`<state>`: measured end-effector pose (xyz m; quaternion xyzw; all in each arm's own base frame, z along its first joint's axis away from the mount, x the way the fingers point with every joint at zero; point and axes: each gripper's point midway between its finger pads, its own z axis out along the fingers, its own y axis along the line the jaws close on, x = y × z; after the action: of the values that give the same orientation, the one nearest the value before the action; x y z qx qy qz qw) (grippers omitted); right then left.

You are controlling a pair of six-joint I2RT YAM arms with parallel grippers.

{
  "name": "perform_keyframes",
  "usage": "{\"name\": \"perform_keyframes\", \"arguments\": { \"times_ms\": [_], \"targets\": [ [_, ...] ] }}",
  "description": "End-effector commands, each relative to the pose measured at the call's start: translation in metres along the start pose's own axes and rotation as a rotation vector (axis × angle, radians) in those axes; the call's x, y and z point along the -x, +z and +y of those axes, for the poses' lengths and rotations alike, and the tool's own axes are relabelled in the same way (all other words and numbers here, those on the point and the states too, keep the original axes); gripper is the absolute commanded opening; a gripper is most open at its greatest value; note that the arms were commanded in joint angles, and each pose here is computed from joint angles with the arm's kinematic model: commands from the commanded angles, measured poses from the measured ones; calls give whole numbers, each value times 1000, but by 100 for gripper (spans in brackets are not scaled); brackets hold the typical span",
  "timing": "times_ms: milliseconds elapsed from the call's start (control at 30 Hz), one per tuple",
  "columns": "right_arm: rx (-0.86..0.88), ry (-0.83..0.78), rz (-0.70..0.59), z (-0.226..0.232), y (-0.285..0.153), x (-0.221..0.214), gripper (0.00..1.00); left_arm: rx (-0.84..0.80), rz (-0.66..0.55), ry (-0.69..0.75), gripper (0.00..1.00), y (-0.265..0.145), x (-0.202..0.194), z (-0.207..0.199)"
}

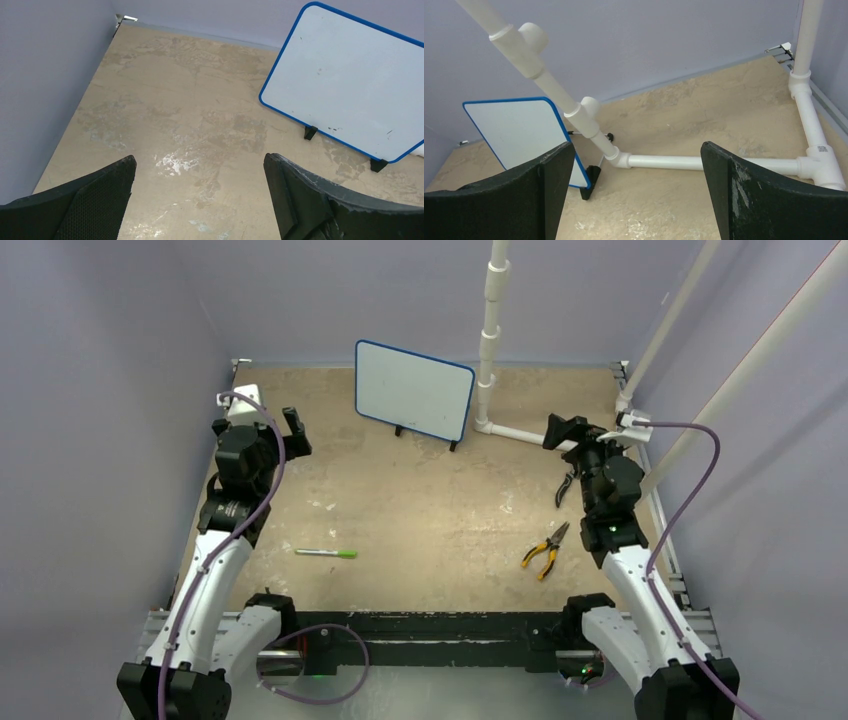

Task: Write a sentence on the whiteboard
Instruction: Move the whiteboard to the center of the board.

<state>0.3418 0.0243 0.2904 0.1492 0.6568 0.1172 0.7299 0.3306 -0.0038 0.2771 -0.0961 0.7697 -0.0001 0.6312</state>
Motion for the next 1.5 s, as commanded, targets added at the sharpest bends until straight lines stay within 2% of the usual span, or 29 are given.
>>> {"name": "perform_keyframes", "arguments": {
  "times_ms": [0, 167, 300, 567, 733, 1067, 1200, 1467],
  "targets": [
    [30, -23, -20, 7, 6, 9, 99, -9, -16, -26, 99, 1, 8, -3],
    [30, -49, 59, 17, 16, -8, 96, -34, 1, -30, 99, 3, 2, -8],
    [49, -59, 91, 54, 15, -28, 96, -11, 24, -18, 99, 5, -7, -3],
    [126, 66, 280, 129, 28, -115, 93, -64, 43, 18, 99, 6, -14, -10],
    [142, 54, 405, 164, 45, -180, 89, -109, 84, 27, 99, 12, -24, -19],
    [38, -30, 550, 156, 72, -277, 76, -169, 118, 31, 99, 15, -33, -30],
    [-1, -95, 567, 143, 82, -296, 71, -169, 119, 31, 99, 15, -33, -30],
    [-32, -104, 579, 127, 94, -310, 60, -170, 123, 34, 99, 16, -34, -31]
  ]
}}
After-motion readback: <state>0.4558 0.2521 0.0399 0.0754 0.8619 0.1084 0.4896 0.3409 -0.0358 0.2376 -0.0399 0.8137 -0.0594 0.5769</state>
